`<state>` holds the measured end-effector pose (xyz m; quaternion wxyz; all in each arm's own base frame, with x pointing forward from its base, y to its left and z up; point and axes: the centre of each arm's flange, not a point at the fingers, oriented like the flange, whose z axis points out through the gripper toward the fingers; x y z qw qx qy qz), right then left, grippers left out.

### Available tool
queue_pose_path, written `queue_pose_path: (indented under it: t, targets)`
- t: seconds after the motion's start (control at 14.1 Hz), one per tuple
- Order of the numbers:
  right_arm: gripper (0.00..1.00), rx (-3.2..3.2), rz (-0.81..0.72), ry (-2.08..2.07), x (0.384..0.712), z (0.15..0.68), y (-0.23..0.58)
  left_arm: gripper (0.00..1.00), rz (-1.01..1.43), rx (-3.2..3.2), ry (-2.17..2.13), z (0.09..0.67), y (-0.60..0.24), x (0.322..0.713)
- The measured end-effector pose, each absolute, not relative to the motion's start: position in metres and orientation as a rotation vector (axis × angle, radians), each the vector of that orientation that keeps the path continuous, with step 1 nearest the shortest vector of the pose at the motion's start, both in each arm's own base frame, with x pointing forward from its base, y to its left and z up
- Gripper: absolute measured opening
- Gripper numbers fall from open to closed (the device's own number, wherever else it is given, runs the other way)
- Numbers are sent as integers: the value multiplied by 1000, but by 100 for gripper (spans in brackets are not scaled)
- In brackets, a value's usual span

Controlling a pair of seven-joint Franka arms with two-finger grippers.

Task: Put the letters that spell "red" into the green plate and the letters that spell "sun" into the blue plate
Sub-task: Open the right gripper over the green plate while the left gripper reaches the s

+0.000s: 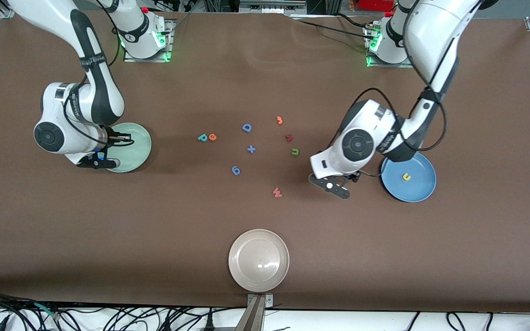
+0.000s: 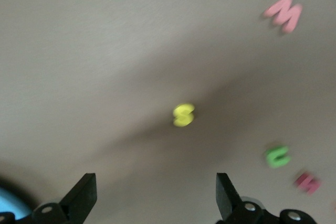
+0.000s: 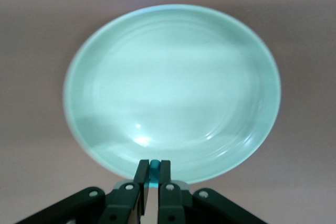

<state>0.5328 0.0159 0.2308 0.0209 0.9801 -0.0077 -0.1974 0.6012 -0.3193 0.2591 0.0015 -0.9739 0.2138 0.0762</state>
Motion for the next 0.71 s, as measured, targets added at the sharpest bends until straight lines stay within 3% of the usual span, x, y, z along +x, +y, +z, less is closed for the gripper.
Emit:
queue_pose_path:
  t: [0.35,0.71]
  targets:
    - [11,2996,-670,1,528,191,4,100,123,-3139,557,219,-333,614]
    - [14,2981,-695,2,525,180,3,100,192,-3133,559,180,-333,607]
